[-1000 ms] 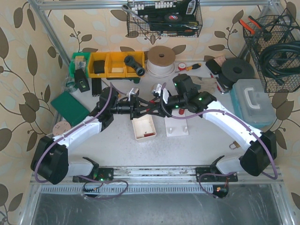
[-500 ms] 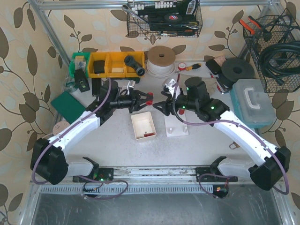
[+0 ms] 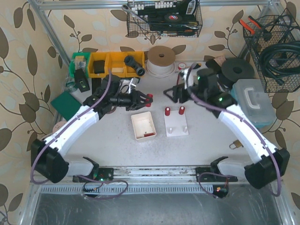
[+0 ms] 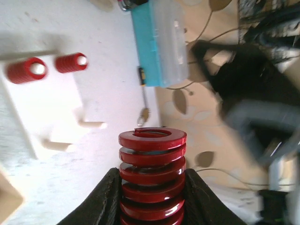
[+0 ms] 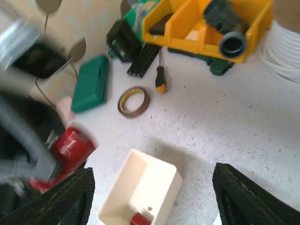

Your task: Install the large spring

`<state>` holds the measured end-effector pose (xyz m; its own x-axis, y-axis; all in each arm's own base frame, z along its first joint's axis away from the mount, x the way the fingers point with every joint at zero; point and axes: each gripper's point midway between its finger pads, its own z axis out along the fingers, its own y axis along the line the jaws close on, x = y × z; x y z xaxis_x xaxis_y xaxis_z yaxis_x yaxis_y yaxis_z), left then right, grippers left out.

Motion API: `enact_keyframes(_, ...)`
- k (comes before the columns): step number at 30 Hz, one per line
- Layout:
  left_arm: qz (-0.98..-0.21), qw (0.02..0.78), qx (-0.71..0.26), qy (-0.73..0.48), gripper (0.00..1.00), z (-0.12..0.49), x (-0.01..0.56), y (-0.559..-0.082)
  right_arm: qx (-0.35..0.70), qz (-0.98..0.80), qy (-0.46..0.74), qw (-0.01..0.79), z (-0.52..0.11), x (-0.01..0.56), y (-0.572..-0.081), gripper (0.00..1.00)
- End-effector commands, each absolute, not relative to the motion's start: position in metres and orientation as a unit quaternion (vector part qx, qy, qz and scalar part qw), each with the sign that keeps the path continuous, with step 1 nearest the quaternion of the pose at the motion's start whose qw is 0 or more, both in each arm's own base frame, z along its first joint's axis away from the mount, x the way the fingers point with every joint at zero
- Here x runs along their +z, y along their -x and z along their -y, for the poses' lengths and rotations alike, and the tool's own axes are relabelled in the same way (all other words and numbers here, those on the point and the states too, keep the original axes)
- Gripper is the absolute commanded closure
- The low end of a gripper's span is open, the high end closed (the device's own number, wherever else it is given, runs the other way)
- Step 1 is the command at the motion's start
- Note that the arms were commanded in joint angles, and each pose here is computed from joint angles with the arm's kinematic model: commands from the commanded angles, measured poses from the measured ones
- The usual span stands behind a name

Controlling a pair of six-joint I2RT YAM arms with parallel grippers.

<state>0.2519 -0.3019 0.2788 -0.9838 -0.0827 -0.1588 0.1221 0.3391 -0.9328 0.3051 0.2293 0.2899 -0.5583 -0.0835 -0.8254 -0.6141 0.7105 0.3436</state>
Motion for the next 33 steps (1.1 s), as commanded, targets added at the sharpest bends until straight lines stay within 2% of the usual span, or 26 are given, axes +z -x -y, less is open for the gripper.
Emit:
enact_keyframes(1,-0.865,0.205,-0.408,-0.209,1.00,0.259,0.261,-0.210,0.446,-0.855,0.101,0.245,-0.220,0.297,-0.305,0.31)
enact_keyframes(3,-0.877,0.232,-0.345,-0.240,1.00,0.242,0.233,-0.206,0.473,-0.862,0.077,0.162,-0.224,0.290,-0.298,0.30)
enact_keyframes(6,-0.852,0.276,-0.339,-0.288,1.00,0.239,0.205,-0.198,0.507,-0.854,0.055,0.106,-0.231,0.295,-0.287,0.29)
enact_keyframes(11,-0.817,0.352,-0.303,-0.342,1.00,0.243,0.214,-0.195,0.566,-0.824,0.031,0.012,-0.247,0.289,-0.265,0.29)
enact_keyframes(18,-0.800,0.407,-0.228,-0.378,1.00,0.246,0.218,-0.198,0.516,-0.850,0.062,-0.084,-0.287,0.247,-0.227,0.30)
enact_keyframes(26,-0.794,0.408,-0.252,-0.374,1.00,0.255,0.226,-0.190,0.490,-0.861,0.067,-0.120,-0.322,0.214,-0.227,0.30)
enact_keyframes(33,-0.789,0.403,-0.267,-0.379,1.00,0.261,0.233,-0.180,0.505,-0.850,0.080,-0.126,-0.339,0.214,-0.236,0.30)
